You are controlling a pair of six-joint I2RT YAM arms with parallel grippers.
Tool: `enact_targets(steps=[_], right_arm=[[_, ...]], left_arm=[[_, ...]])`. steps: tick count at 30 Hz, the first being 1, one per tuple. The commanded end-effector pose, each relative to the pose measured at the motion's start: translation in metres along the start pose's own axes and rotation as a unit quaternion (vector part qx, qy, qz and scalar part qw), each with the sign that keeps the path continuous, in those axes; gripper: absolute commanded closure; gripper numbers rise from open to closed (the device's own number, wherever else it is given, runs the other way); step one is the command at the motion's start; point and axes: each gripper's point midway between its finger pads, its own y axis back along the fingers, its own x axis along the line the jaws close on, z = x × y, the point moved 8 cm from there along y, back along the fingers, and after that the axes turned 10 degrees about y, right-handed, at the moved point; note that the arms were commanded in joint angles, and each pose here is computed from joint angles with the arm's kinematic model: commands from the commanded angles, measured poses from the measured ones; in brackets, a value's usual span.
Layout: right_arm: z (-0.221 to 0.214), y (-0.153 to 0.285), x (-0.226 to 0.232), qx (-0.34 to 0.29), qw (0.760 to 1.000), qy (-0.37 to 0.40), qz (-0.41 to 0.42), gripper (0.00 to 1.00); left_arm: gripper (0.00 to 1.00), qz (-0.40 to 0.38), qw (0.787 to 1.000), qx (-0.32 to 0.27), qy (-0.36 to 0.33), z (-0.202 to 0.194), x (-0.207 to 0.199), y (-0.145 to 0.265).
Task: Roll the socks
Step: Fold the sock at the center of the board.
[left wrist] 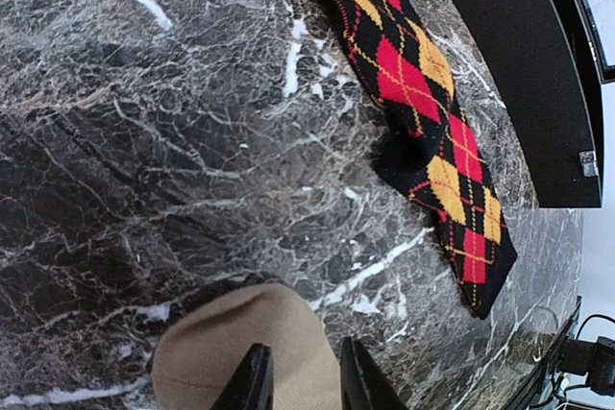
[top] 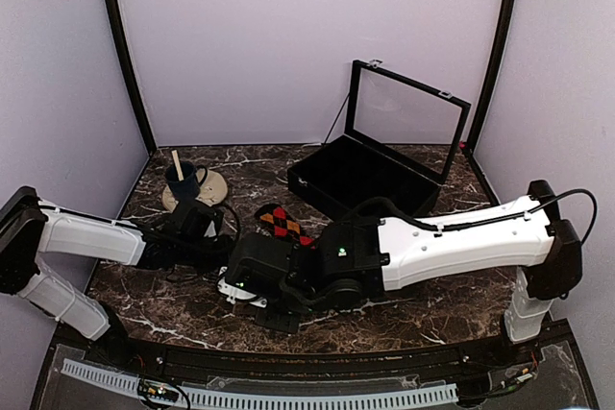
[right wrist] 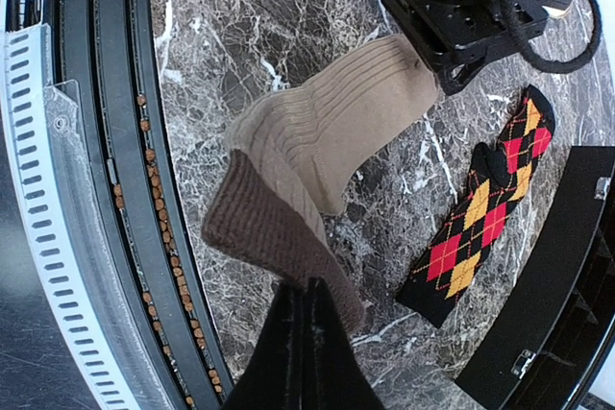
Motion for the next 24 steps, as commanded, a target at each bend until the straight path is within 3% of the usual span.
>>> enact_targets(steps=[1, 15, 24], right_arm=[[0.01, 0.024, -0.005, -0.025, 1.0, 0.0, -0.007, 1.0], [0.012, 0.027, -0.012, -0.02, 0.999, 0.017, -0.025, 1.0], [0.024, 0.013, -0.046, -0.028, 0.997, 0.025, -0.063, 1.0]], left_arm=[[0.74, 0.028, 1.0, 0.007, -0.004, -0.002, 0.013, -0.004], [0.79, 0.052, 0.997, 0.049, 0.015, -0.013, 0.033, -0.022], [0.81, 0.055, 0.996, 0.062, 0.025, -0.017, 0.038, -0.026]])
